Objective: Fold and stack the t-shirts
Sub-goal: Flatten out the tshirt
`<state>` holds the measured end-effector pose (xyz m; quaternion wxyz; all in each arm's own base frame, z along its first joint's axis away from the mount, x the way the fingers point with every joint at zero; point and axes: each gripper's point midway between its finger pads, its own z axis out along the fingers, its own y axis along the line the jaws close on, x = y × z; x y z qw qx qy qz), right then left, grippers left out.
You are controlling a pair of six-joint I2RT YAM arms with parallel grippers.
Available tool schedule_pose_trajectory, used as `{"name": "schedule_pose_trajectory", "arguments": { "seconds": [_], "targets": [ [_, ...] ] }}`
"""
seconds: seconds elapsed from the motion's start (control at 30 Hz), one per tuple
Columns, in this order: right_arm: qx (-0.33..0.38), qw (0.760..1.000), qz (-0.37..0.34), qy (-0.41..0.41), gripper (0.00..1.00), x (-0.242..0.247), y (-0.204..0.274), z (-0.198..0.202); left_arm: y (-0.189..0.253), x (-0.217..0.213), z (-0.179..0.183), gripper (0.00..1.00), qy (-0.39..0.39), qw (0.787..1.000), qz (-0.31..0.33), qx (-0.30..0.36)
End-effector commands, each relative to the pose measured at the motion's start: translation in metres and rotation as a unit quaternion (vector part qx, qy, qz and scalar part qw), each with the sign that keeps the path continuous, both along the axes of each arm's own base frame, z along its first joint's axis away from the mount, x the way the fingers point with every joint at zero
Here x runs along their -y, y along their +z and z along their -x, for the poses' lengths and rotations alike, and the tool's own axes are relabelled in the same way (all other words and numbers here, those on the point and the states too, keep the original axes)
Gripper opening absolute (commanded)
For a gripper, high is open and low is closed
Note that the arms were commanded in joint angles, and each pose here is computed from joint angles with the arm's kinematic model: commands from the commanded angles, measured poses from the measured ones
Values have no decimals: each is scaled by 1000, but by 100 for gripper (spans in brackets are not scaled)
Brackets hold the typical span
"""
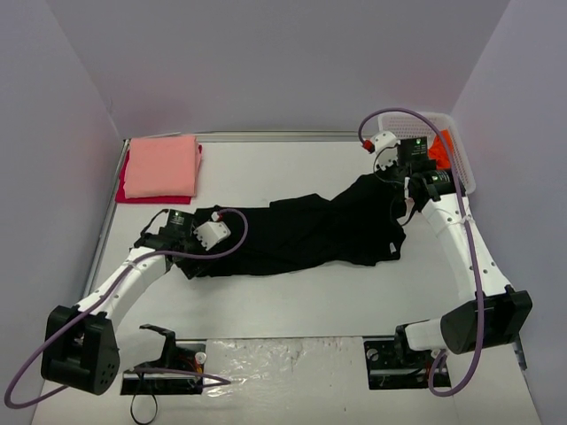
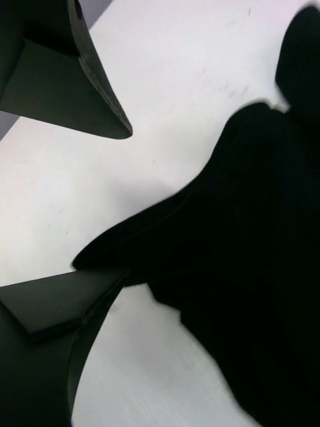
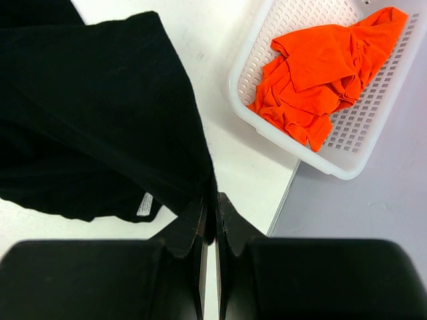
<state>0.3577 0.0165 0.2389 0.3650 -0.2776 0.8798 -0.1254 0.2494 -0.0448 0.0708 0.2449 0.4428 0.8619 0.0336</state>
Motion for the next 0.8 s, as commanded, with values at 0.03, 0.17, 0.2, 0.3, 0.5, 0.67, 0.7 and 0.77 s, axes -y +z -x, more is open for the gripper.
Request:
{"name": "schedule_pose_trajectory", "arguments": {
  "seconds": [0.03, 0.17, 0.2, 0.3, 0.5, 0.67, 0.7, 0.77],
  "targets": [
    [3, 1000, -7, -7, 0, 1, -2, -3, 22, -8, -55, 75, 53, 994, -3, 96],
    [-4, 1000, -11, -8, 0, -1, -10, -5, 40, 1, -95, 75, 66, 987, 32, 140],
    [-6, 1000, -12, -8, 0, -1, -11, -6, 42, 8, -101, 75, 55, 988, 44, 139],
    [-15, 1000, -15, -11, 0, -2, -20, -7, 51, 18, -125, 75, 29, 990, 64, 122],
    [-34, 999, -23, -18, 0, -6, -39, -12, 38, 39, -157, 74, -23, 992, 112, 48],
    [-40, 999, -23, -27, 0, -5, -45, -17, 24, 48, -161, 65, -67, 989, 129, -10],
    [-43, 998, -20, -29, 0, -4, -47, -18, 16, 49, -159, 63, -71, 989, 127, -28],
    [-42, 998, -19, -32, 0, -4, -47, -20, 9, 50, -155, 61, -83, 987, 128, -45]
  ]
}}
